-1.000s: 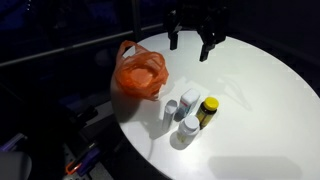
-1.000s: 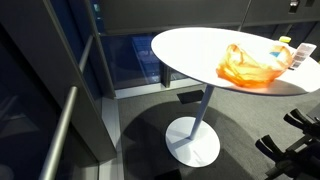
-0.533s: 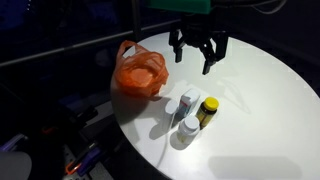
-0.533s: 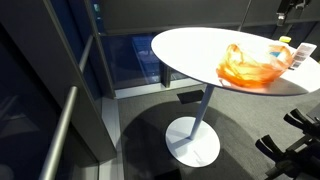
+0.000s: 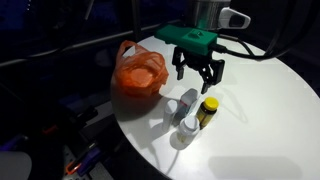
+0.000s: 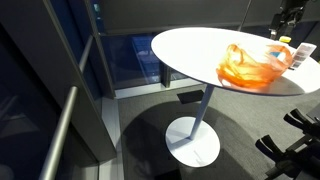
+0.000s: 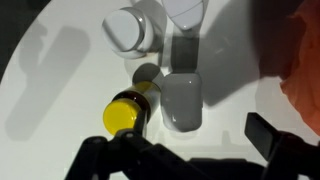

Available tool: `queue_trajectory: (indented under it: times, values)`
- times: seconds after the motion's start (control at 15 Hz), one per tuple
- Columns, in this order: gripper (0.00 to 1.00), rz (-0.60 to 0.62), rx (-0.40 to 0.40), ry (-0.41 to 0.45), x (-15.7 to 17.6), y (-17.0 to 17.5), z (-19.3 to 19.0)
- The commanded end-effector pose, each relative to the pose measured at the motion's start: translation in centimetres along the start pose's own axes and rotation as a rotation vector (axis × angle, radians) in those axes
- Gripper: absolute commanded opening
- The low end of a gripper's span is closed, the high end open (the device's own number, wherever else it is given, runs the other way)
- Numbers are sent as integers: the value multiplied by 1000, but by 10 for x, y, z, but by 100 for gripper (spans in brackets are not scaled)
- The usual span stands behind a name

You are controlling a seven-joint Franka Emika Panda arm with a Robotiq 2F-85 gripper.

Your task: Put the blue container in the plastic bag

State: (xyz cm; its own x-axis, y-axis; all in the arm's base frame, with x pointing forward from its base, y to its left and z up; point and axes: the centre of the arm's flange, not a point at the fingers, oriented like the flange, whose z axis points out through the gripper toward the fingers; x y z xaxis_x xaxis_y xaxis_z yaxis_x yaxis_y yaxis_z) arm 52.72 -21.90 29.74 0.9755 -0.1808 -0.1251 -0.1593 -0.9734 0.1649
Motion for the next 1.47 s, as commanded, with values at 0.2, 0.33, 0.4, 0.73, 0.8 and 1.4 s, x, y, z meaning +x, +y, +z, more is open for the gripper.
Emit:
queue_trajectory:
  times: [0.2, 0.33, 0.4, 0.73, 0.8, 1.4]
  values:
    - [100, 25, 39, 21, 8, 4, 26]
    - [100, 29, 54, 12, 7, 2, 30]
    - [100, 30, 60, 6, 6, 1, 31]
    - [100, 38, 63, -7, 4, -1, 34]
    - [100, 39, 60, -11, 4, -2, 35]
    - [58, 40, 63, -26, 4, -1, 40]
